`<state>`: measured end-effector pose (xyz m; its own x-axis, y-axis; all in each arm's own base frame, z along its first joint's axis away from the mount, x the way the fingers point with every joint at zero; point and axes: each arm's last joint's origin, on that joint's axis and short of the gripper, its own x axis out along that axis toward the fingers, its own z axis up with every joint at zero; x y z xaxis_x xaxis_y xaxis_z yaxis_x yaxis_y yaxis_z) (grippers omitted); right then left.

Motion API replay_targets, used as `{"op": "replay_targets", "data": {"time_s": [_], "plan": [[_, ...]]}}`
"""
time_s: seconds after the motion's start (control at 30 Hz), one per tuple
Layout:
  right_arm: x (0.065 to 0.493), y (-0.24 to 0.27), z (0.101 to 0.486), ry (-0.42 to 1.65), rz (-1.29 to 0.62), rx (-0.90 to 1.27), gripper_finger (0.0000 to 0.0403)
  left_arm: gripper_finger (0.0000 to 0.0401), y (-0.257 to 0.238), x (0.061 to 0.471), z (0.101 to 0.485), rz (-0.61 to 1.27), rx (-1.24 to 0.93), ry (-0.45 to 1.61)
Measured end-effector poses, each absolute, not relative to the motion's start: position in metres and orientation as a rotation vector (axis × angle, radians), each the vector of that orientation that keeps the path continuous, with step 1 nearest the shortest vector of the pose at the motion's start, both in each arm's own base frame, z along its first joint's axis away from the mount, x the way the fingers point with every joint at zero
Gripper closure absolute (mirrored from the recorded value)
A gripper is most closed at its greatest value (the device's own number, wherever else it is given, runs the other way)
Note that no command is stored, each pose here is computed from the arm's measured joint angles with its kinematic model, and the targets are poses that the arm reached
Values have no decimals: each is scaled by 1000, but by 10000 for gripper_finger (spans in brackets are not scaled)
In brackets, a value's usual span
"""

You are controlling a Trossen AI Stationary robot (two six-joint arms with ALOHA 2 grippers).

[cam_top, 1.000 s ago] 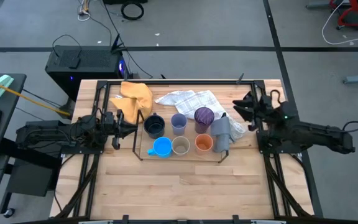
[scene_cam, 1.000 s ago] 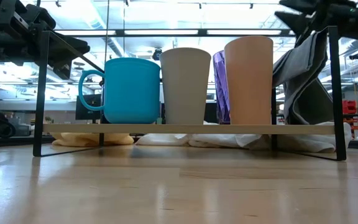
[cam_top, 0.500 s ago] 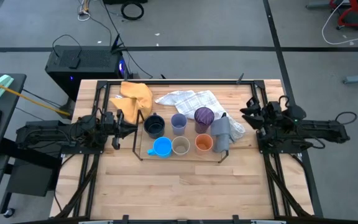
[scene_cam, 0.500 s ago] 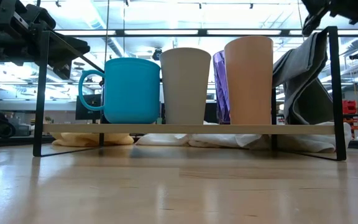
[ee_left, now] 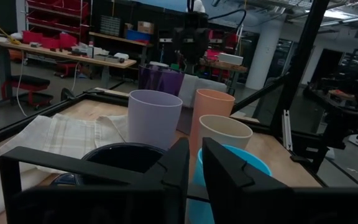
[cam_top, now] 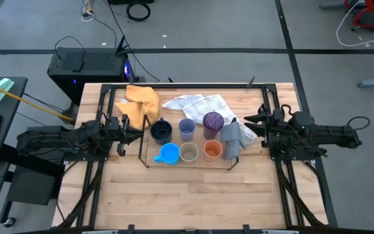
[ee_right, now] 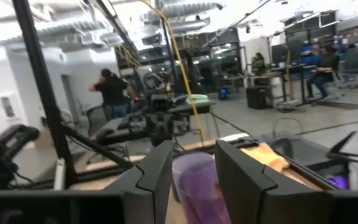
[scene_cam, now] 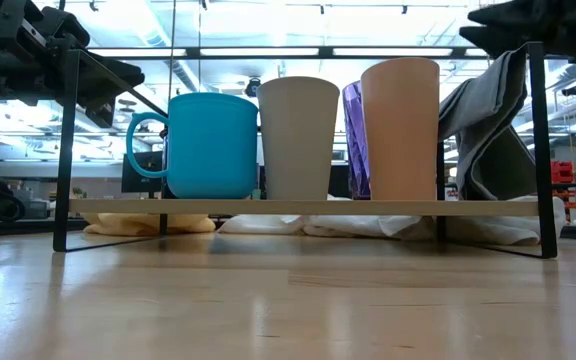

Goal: Stack small to large cups/mugs on shelf
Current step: Return to Home Position

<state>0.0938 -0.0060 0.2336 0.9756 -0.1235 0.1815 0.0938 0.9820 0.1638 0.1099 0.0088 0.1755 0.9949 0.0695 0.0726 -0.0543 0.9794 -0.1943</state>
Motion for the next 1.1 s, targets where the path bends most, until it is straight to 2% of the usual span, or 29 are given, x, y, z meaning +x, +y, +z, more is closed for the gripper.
{"op": "replay_targets", "data": {"time_s": [0.23, 0.5, 0.83, 1.1], "plan": [[77, -6, 237, -262, -129, 137, 273, 341, 9, 110, 176, 62, -194, -79], [79, -6, 225, -145, -130, 139, 274, 339, 9, 110, 176, 63, -193, -82], [93, -7, 191, -263, -145, 148, 274, 347, 9, 110, 176, 63, -194, -80], [94, -7, 191, -269, -130, 151, 274, 337, 9, 110, 176, 63, -194, -80]]}}
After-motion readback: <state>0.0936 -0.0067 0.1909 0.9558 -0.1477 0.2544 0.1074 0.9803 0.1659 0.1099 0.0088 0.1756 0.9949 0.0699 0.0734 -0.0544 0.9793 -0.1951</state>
